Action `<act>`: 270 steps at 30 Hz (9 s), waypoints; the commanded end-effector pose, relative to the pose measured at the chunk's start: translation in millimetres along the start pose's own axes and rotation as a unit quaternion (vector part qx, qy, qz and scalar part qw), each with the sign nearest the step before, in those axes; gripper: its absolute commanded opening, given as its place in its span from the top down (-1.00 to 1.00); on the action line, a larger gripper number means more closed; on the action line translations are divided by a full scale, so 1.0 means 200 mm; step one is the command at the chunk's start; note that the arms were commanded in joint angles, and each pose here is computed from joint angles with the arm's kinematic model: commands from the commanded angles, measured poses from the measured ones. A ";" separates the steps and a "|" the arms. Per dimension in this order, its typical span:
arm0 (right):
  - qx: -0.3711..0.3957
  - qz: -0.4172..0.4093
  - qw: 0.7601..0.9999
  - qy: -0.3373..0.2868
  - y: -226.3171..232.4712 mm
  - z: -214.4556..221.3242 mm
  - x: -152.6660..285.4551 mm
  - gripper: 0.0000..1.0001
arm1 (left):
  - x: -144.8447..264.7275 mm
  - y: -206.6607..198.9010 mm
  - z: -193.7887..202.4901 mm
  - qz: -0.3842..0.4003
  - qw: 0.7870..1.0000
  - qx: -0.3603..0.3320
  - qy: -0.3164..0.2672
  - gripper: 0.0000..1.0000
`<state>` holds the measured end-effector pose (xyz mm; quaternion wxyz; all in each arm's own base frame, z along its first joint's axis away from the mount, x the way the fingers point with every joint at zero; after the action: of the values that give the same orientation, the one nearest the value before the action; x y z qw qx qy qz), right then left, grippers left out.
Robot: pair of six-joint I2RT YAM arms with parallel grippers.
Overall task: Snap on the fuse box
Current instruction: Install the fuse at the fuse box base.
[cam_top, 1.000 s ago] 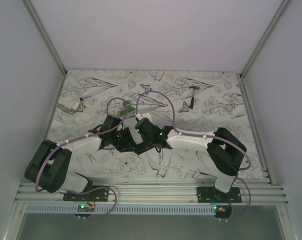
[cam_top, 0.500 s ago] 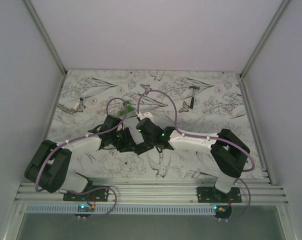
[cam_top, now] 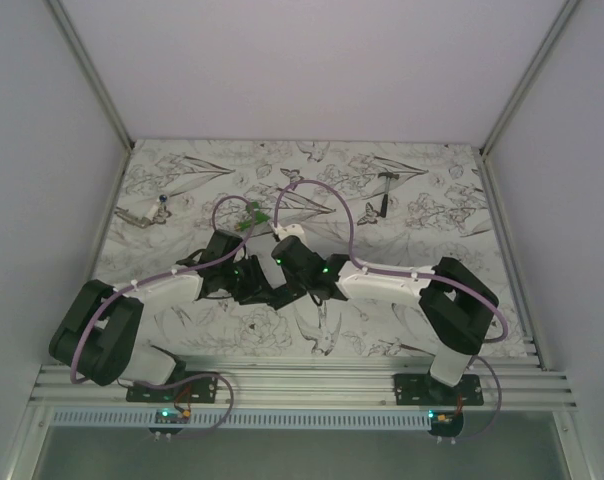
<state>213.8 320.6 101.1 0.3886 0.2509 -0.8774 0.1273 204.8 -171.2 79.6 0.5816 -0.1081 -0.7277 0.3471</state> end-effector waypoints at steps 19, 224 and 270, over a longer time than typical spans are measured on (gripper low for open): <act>0.022 -0.016 0.999 -0.033 0.00 0.06 0.01 1.00 | -0.01 0.04 0.01 -0.020 0.999 0.037 0.000 0.41; 0.009 -0.021 0.992 0.123 -0.07 -0.01 -0.03 1.00 | 0.02 0.07 0.03 -0.038 0.999 0.036 0.002 0.43; 0.062 0.047 0.955 0.286 -0.20 0.47 -0.14 1.00 | -0.01 0.11 0.04 -0.057 0.998 0.027 0.013 0.46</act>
<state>230.8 327.3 92.3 0.4804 0.2715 -0.8229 0.1351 208.3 -169.6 79.5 0.5774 -0.0837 -0.7272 0.3615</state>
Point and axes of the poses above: each gripper's point midway between its finger pads, its own x axis back along the fingers, its own y axis along the line the jaws close on, z = x × y, the point moved 6 cm from there along x, back along the fingers, and after that the axes turned 4 degrees about x, right-handed, at the moved point
